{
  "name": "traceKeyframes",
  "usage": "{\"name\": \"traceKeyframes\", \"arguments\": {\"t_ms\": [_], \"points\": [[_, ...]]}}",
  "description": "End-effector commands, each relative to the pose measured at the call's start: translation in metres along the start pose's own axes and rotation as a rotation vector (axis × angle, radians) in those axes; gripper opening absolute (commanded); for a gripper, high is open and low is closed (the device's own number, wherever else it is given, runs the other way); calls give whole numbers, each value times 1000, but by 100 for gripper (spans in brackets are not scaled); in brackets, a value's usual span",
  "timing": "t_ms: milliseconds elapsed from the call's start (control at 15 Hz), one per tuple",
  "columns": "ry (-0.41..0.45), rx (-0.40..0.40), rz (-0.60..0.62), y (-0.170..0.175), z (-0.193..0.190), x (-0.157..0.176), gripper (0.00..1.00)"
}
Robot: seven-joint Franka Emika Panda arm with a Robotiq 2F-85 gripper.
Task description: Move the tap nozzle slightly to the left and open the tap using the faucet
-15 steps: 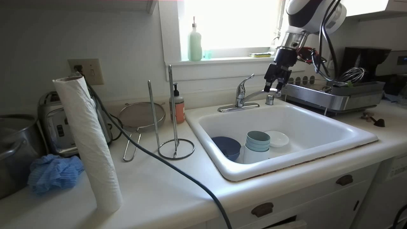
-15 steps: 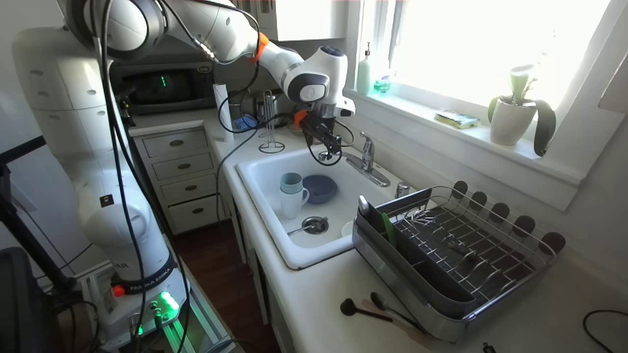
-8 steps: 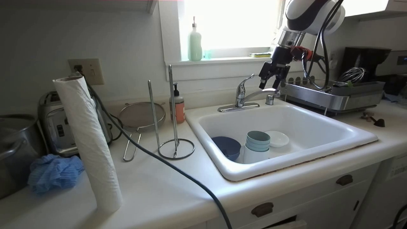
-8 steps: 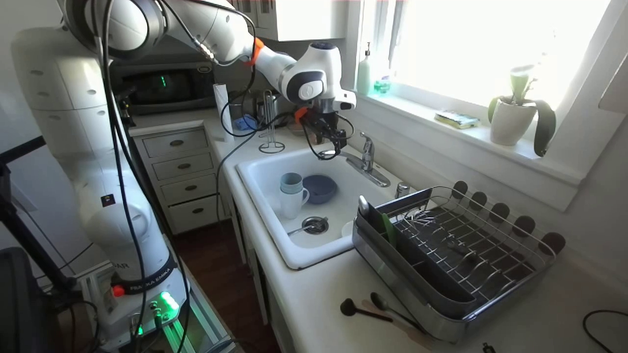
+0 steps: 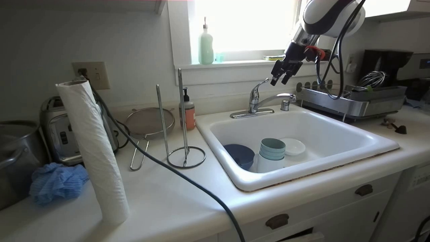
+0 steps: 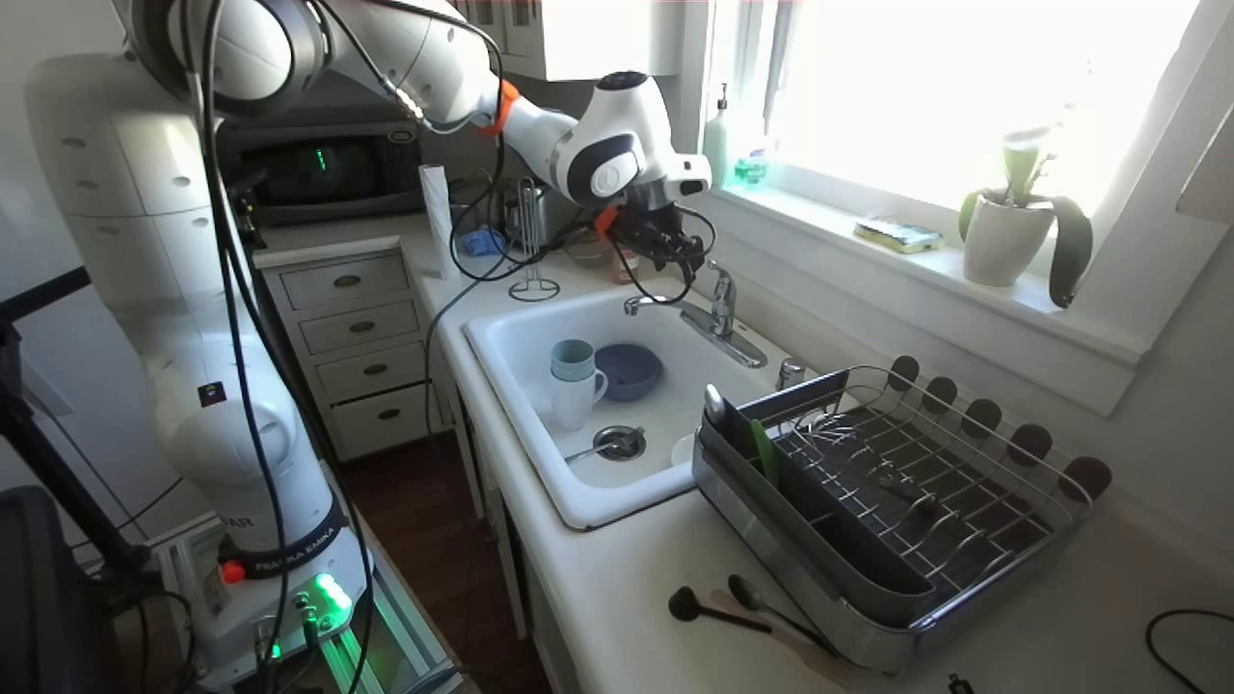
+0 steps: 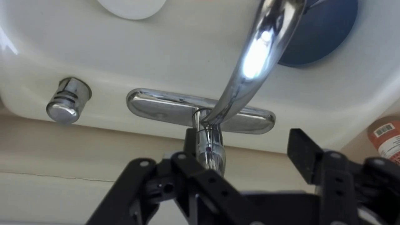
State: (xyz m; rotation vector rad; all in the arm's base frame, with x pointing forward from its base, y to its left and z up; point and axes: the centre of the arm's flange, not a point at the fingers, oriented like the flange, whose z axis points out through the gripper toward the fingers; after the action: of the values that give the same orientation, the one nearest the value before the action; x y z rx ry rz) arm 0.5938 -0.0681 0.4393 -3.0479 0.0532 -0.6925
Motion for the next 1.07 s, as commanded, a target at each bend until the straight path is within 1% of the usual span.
{"name": "traceKeyframes", "arguments": {"t_ms": [0, 333, 400, 467, 800, 1000], "points": [[74, -32, -21, 8, 13, 6, 46], [138, -48, -12, 17, 36, 12, 10], [159, -50, -11, 18, 40, 14, 4], [171, -48, -12, 19, 43, 15, 0], [253, -54, -35, 18, 50, 31, 0], [288, -34, -34, 16, 49, 37, 0]]}}
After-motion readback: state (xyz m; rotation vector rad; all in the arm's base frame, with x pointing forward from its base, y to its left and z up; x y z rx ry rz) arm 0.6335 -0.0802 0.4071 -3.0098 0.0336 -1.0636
